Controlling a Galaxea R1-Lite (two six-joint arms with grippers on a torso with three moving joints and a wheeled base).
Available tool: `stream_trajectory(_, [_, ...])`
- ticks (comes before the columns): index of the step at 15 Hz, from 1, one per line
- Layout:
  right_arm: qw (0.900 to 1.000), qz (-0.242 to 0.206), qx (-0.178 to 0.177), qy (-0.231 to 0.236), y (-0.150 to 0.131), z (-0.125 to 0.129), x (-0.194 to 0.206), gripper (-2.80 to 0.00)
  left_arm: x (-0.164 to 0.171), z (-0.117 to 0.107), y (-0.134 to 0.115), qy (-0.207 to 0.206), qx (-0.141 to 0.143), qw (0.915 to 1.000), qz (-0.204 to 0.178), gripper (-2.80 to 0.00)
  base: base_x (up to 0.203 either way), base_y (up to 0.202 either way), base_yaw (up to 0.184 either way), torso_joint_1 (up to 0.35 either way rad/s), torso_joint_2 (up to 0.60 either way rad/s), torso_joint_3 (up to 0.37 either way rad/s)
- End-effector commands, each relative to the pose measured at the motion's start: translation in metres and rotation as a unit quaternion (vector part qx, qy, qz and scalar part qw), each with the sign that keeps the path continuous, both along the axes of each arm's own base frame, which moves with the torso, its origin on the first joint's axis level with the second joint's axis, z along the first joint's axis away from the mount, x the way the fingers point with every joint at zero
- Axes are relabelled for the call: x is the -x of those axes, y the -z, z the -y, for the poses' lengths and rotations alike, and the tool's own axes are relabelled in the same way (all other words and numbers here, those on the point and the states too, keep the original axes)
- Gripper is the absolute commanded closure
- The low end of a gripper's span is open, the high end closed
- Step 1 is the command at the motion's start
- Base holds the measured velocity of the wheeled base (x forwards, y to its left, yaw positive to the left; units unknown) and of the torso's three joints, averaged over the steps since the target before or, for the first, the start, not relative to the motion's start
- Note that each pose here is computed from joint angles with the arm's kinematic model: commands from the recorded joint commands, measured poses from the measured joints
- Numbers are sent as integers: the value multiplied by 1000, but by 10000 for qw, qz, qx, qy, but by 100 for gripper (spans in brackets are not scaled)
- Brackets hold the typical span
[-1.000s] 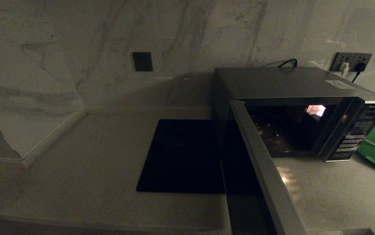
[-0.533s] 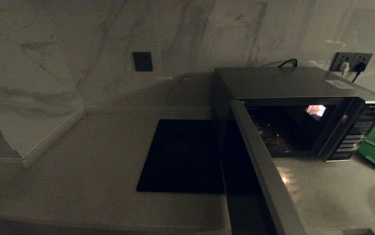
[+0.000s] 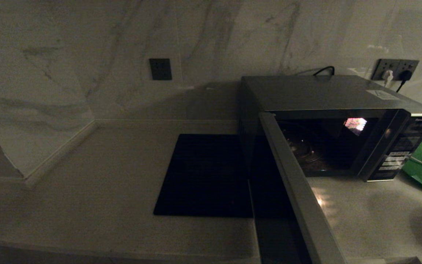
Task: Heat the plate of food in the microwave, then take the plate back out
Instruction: Put the plate in the microwave oven
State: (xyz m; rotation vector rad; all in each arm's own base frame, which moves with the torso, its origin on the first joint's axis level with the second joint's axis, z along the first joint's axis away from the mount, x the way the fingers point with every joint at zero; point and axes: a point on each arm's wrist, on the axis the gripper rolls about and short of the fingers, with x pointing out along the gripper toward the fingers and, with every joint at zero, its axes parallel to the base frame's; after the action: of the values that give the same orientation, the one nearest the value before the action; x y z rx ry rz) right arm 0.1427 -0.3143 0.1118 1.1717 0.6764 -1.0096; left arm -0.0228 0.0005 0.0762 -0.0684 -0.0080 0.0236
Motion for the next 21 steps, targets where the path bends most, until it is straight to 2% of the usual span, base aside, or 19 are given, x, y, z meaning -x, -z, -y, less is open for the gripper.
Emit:
stream_trajectory(1, [9996,141,114,-201,-11,-6,1,0,0,0,0,-4,4,10000,2,0,0,0,0,0,0,0])
stream_trajectory(5, [9959,271,83,-859,-31,-30,-4,0,0,0,0,-4,4,10000,1,0,0,0,0,0,0,0])
stream_trajectory(7, [9902,310,79,-1363,-42,-48,-14,0,0,0,0,-4,4,10000,2,0,0,0,0,0,0,0])
stream_trajectory(11, [9783,343,57,-2042,-61,-90,-41,0,0,0,0,-4,2,10000,-5,0,0,0,0,0,0,0])
stream_trajectory(19, [9588,300,-176,-2821,-81,-159,-67,0,0,0,0,-4,4,10000,0,0,0,0,0,0,0,0])
stream_trajectory(21, [9580,213,-177,-2853,-84,-178,-77,0,0,0,0,-4,4,10000,2,0,0,0,0,0,0,0])
